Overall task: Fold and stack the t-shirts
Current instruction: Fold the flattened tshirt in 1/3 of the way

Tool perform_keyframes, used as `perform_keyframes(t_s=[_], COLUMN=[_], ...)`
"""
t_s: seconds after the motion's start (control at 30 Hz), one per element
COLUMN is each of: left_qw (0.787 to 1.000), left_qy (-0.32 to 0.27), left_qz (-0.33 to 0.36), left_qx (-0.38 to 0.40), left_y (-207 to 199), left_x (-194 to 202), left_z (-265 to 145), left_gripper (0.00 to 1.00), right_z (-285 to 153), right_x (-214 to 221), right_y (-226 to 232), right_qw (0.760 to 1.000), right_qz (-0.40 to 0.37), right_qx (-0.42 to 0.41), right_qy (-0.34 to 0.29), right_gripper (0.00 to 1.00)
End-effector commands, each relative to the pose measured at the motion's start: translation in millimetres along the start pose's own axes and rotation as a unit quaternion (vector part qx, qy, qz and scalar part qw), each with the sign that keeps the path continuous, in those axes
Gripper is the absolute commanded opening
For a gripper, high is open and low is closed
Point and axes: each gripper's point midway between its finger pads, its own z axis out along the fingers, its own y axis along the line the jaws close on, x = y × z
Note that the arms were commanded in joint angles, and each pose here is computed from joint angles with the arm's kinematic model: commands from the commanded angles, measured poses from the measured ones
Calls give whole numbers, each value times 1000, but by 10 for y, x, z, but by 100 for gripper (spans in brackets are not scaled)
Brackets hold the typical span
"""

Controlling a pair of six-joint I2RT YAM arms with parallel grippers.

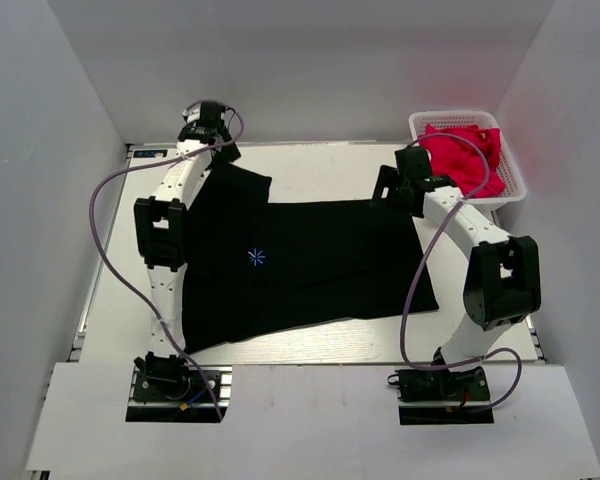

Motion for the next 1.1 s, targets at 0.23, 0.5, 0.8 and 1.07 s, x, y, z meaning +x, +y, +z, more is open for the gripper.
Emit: perform_keyframes(t_s=[0.23, 0.5, 0.8, 1.07], left_qw=[996, 994, 967, 955], left_qy=[-51, 72, 103, 197], left_qz=[32, 77, 36, 54], left_qx=[58, -18, 230, 213], left_y=[-51, 326, 341, 839], left_x=[-231, 517, 1539, 2482], left_z=[-278, -202, -1808, -1977], left_gripper=[100, 100, 100, 100], right_z=[94, 74, -81, -159], right_x=[-21, 7, 615, 922], right_y=[130, 191, 402, 259], right_qw=[998, 997, 982, 982], right_qz=[-43, -43, -27, -25], right_qx=[-45, -65, -180, -178], right_qy=[8, 10, 47, 65], right_gripper=[90, 90, 90, 90])
